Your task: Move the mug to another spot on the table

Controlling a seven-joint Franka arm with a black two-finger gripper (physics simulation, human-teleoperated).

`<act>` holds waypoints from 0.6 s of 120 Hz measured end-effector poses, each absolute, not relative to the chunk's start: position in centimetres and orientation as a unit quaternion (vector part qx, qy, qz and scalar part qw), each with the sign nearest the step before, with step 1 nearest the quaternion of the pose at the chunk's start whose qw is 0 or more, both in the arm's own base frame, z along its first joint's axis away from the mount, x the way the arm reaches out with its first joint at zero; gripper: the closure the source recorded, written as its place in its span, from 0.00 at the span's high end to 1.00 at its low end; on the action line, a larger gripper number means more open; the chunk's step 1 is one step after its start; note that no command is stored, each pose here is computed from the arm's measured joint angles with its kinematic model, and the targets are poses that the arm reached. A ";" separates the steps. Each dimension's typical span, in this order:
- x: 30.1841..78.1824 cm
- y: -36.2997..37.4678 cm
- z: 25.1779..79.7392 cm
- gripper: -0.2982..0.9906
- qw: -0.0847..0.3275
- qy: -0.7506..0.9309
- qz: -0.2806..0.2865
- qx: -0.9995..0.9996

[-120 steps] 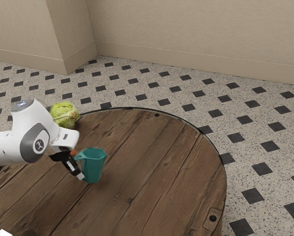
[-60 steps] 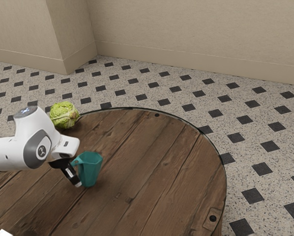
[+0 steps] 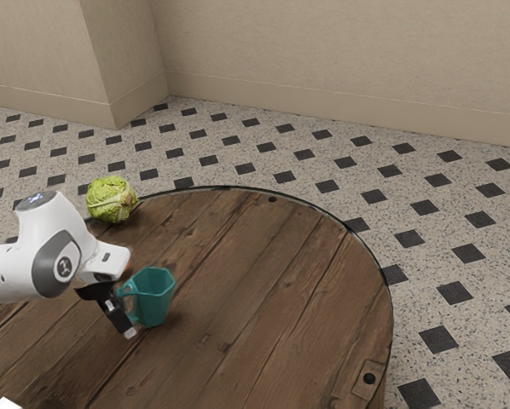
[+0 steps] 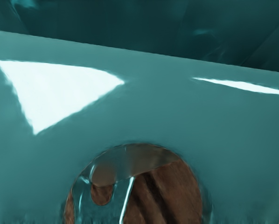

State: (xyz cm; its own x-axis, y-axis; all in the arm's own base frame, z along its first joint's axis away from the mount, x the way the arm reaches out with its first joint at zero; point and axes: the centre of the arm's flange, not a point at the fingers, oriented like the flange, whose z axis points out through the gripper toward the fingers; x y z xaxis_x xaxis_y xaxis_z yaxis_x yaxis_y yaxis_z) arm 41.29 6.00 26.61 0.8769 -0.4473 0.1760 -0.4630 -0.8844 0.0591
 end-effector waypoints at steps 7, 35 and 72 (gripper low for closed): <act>40.6 6.9 26.3 0.74 0.053 -0.224 0.076 0.970; 40.3 7.3 26.2 0.76 0.055 -0.224 0.075 0.970; 39.9 8.4 27.5 0.77 0.068 -0.219 0.083 0.970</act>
